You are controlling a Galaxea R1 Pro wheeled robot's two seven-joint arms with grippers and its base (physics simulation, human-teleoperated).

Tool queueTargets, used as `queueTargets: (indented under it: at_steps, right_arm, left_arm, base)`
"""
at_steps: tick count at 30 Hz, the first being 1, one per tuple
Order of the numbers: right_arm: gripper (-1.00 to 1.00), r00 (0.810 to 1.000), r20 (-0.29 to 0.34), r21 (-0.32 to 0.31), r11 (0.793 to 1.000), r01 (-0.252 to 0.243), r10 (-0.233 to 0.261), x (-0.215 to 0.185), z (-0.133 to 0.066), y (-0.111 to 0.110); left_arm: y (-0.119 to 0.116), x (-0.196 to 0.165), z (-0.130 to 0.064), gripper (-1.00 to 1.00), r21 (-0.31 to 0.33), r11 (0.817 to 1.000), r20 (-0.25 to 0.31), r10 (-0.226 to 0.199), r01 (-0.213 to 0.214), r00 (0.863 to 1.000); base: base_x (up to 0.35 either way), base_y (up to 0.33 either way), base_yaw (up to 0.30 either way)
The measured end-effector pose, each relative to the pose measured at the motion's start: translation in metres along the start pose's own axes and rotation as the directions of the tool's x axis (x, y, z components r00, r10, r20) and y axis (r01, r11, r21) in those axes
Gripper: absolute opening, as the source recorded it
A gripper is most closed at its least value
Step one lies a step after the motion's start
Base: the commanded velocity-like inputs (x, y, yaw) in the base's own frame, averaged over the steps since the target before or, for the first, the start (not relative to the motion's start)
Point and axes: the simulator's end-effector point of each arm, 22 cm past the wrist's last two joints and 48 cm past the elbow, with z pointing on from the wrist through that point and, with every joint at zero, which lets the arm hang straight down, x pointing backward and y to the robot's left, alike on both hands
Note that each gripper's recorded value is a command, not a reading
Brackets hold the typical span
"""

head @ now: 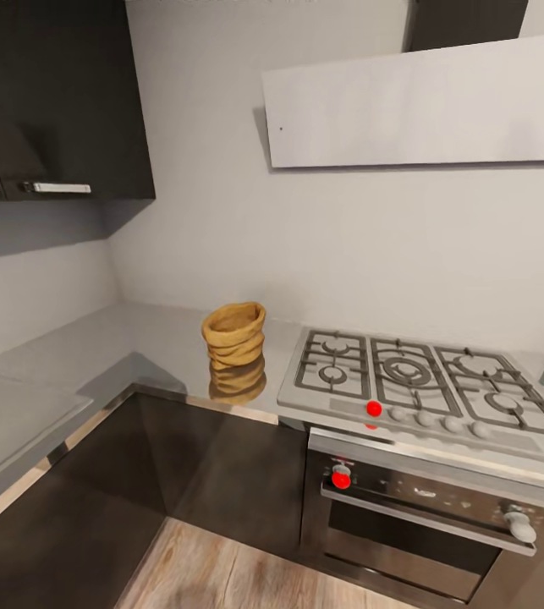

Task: In the kitchen, take the popcorn bag from the countertop, put it into the microwave, and heat it until the popcorn is cooked so the cooked popcorn ends up inside the bag.

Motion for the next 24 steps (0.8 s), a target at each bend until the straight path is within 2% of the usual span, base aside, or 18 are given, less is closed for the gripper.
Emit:
queueTargets:
  at_steps: [24]
  right_arm:
    - [1.0,1.0,-0.001,-0.001,1.0,-0.001,0.001,-0.002,-0.033,0.0]
  left_arm:
    - [0.002,0.004,-0.033,1.0,0.0,1.0,-0.016,-0.002,0.002,1.0]
  base:
    - [0.0,0.0,0.0]
